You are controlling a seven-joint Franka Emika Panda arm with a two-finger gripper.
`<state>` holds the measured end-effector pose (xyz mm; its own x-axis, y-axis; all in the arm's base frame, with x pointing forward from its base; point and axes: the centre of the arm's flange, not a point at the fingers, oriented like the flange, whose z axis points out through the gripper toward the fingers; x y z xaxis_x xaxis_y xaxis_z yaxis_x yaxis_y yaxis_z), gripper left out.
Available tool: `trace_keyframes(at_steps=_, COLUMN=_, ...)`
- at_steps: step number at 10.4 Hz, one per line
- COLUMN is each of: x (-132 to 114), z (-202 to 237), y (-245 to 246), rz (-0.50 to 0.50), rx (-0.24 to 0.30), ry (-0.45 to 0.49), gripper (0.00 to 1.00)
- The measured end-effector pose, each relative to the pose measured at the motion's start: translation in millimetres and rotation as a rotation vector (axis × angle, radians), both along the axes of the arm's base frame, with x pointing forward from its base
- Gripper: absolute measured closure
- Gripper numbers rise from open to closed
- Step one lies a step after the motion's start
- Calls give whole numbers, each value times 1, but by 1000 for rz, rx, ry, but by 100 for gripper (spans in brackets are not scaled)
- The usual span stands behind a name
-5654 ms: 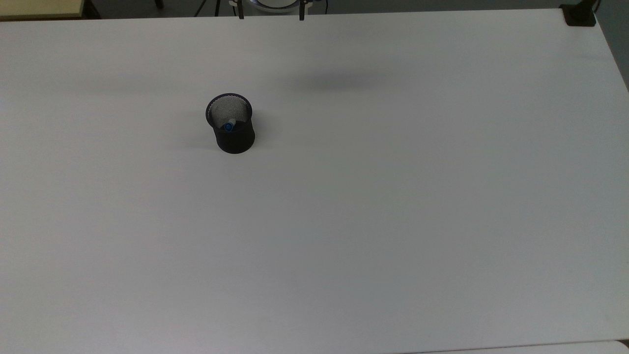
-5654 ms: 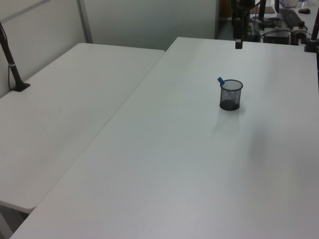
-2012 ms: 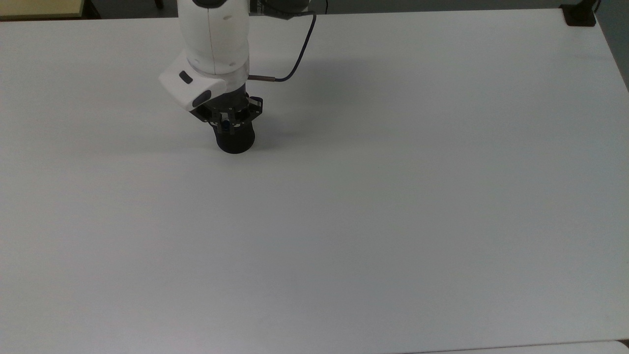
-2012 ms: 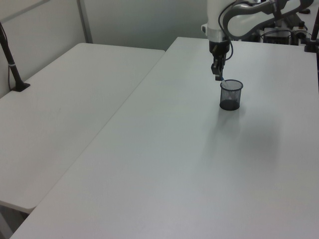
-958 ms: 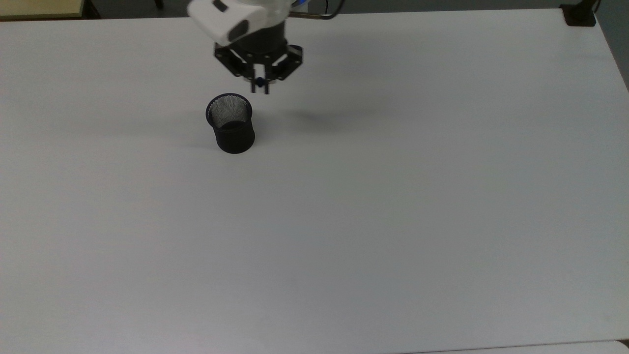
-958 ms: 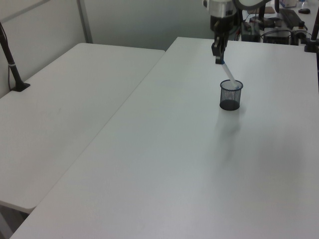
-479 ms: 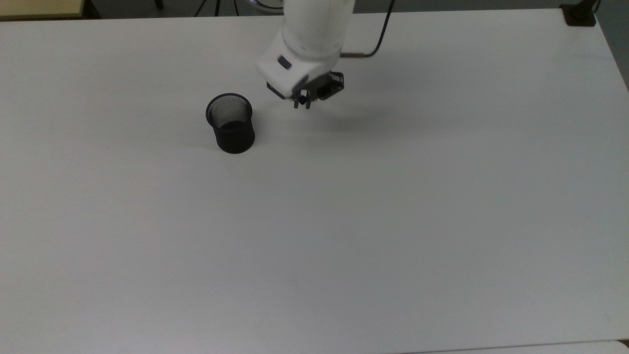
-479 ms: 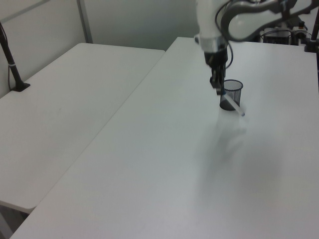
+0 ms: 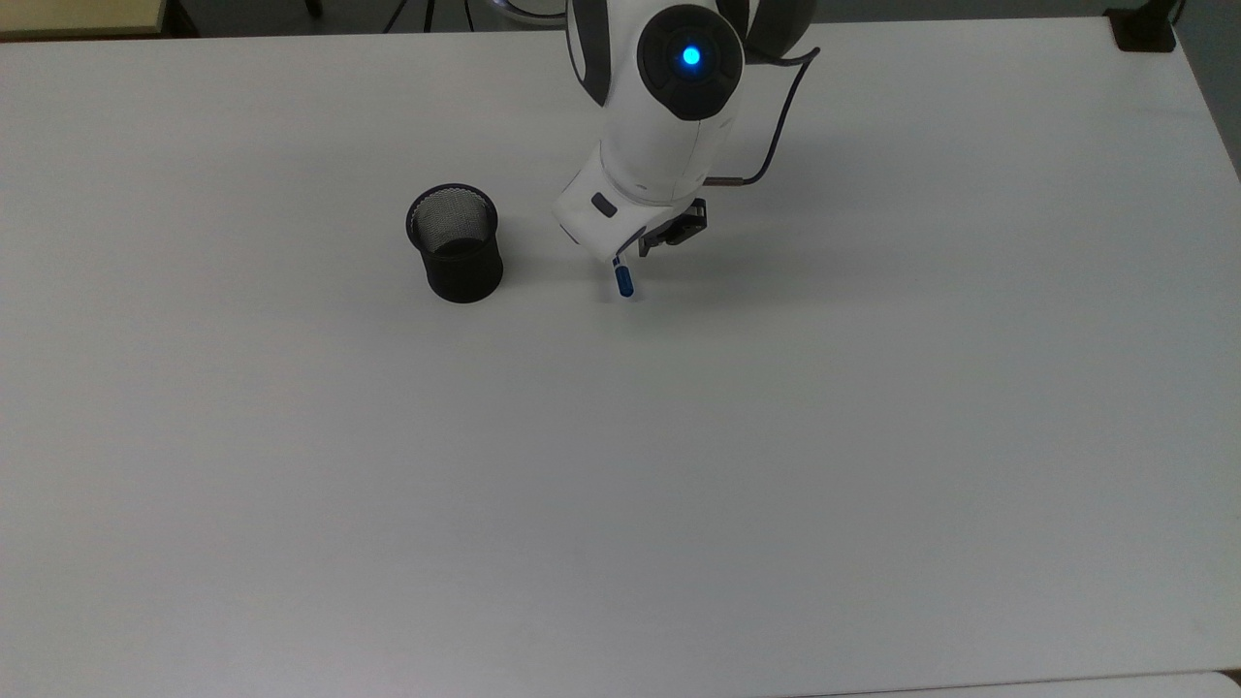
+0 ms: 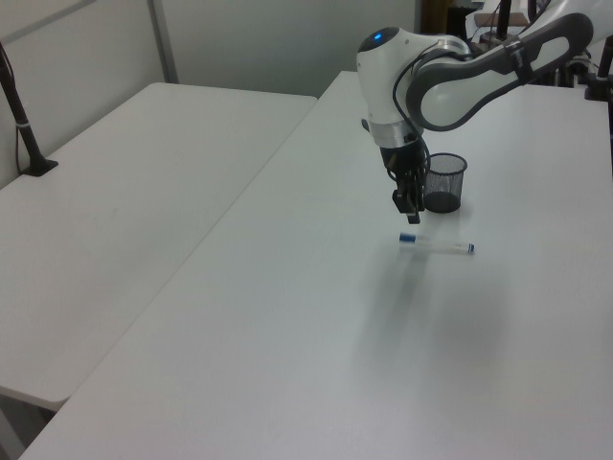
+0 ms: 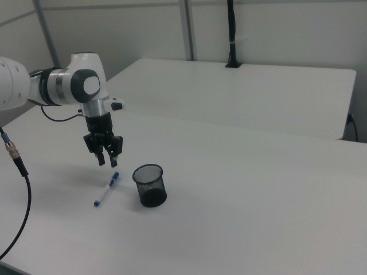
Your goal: Remove the marker
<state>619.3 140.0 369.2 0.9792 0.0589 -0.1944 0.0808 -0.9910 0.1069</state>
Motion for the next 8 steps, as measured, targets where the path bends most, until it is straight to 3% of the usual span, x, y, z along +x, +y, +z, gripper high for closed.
trace_keyframes(at_steps=3, x=9, z=24, y=0, rz=-4, rx=10, ry=-49, gripper=5)
trace_keyframes(at_steps=4, x=10, z=42, y=-1, rz=-6, rx=17, ry=-79, gripper=0)
trace_keyframes(at_steps=8, x=-11, z=141, y=-29, rz=-46, rx=34, ry=-191, gripper=0)
